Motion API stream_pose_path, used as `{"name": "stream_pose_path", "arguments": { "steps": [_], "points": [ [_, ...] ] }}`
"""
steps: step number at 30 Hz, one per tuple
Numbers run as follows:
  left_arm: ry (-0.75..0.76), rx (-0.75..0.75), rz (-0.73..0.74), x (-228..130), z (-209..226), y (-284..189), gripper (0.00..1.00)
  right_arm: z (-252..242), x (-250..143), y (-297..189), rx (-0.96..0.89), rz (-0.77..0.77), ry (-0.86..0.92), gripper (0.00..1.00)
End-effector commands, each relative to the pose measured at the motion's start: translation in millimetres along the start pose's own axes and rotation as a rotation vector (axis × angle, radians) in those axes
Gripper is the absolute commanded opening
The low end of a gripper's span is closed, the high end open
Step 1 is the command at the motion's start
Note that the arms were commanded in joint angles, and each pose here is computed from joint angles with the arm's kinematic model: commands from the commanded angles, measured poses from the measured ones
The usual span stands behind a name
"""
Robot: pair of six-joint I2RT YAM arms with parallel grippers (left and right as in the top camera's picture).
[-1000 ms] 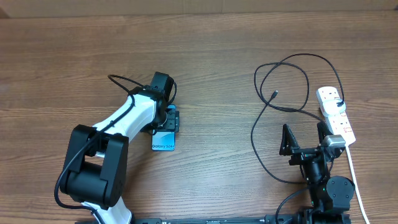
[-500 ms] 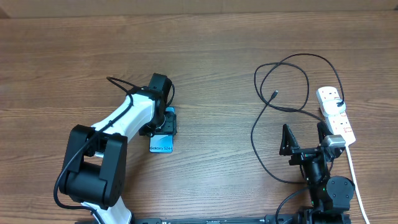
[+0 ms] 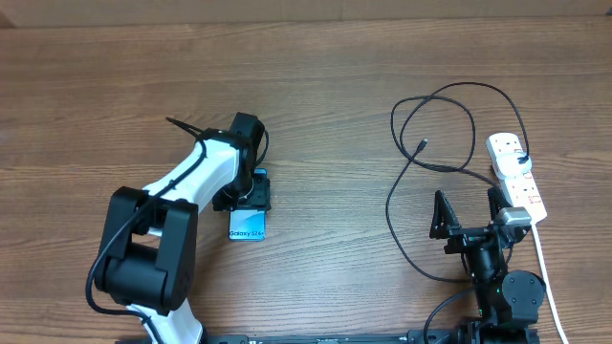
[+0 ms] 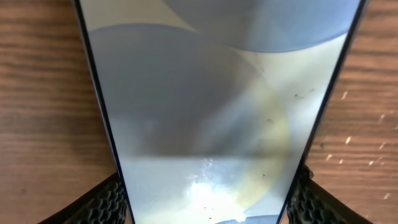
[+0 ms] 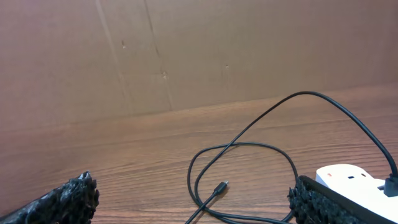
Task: Plug charger to phone and switch on socket
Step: 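Lift the smartphone with the left gripper and tilt it upright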
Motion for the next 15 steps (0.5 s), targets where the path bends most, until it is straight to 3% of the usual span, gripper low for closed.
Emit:
{"name": "stream_pose_path", "arguments": {
  "steps": [1, 15],
  "points": [
    [-0.014, 0.001, -0.007, 12, 0, -12, 0.59, 0, -2, 0, 0.006, -0.002, -0.005, 1.0],
    [-0.044, -0.17, -0.026, 26, -16, -44, 0.57, 0, -2, 0, 0.006, -0.002, -0.005, 1.0]
  ]
}}
Point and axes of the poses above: each gripper's point midway between its finger pads, its own y axis out along the fingers, its own z axis along the line the jaws close on, x = y × z, the point moved 9 cm from there along -y, back along the fingers, and after that the axes turned 9 degrees about y, right-handed, at the moved point
